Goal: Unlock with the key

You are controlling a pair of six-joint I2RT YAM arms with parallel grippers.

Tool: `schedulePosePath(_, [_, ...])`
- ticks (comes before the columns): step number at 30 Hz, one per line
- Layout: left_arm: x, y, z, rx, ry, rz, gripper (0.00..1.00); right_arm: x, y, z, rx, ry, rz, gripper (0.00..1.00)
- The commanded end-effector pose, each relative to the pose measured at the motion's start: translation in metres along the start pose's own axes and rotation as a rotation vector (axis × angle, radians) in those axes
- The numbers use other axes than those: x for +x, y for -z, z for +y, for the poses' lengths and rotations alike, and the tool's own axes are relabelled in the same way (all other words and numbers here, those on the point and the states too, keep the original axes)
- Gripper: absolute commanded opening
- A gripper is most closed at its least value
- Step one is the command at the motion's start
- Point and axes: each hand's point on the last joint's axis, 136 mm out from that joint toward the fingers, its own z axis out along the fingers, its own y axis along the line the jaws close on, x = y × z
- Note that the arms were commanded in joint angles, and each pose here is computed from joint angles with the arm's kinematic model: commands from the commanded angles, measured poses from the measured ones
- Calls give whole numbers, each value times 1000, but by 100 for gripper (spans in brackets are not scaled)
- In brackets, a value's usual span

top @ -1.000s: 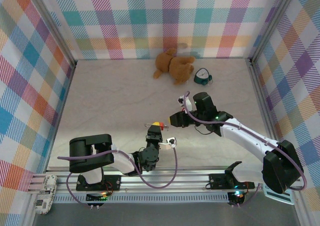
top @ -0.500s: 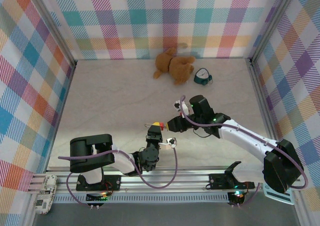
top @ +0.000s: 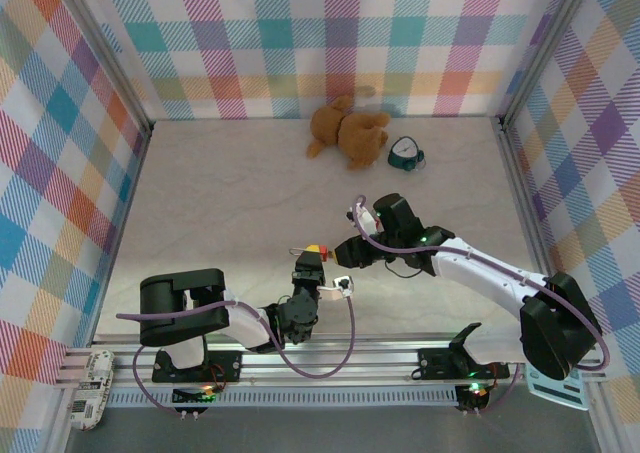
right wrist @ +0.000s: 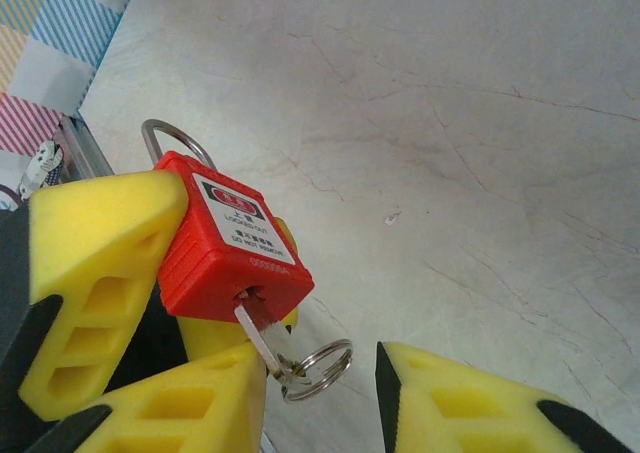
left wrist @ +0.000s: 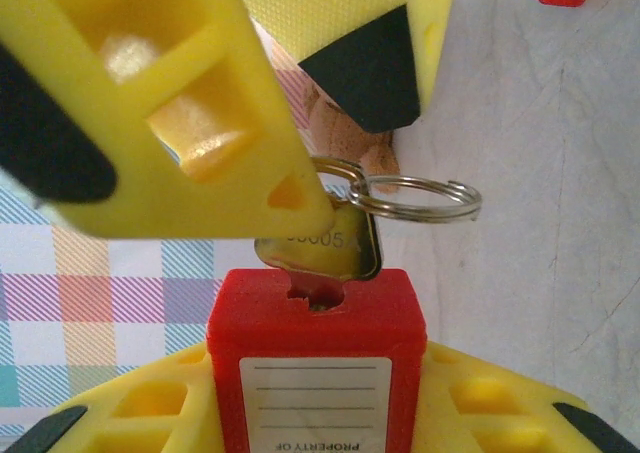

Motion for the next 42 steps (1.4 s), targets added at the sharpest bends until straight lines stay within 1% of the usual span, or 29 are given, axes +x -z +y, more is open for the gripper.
schedulePosePath(1, [-2,3,7,-22,52,3,17,-9,-1,1,15,12,-20,37])
schedulePosePath(7, [-2,3,6,-20,48,2,17,-12,-3,1,14,-2,-19,40])
schedulePosePath(20, [-2,3,4,-18,46,2,16,-19,3,9,-6,11,-44,44])
schedulePosePath(31, [-3,3,3,-17,42,1,16,-26,0,3,19,15,-54,46])
schedulePosePath(39, [-3,4,9,-25,53,-3,16,-18,-7,-13,79,-10,-22,45])
schedulePosePath(42, [-4,3,8,-23,49,-4,16,-18,-5,-11,73,-11,-27,45])
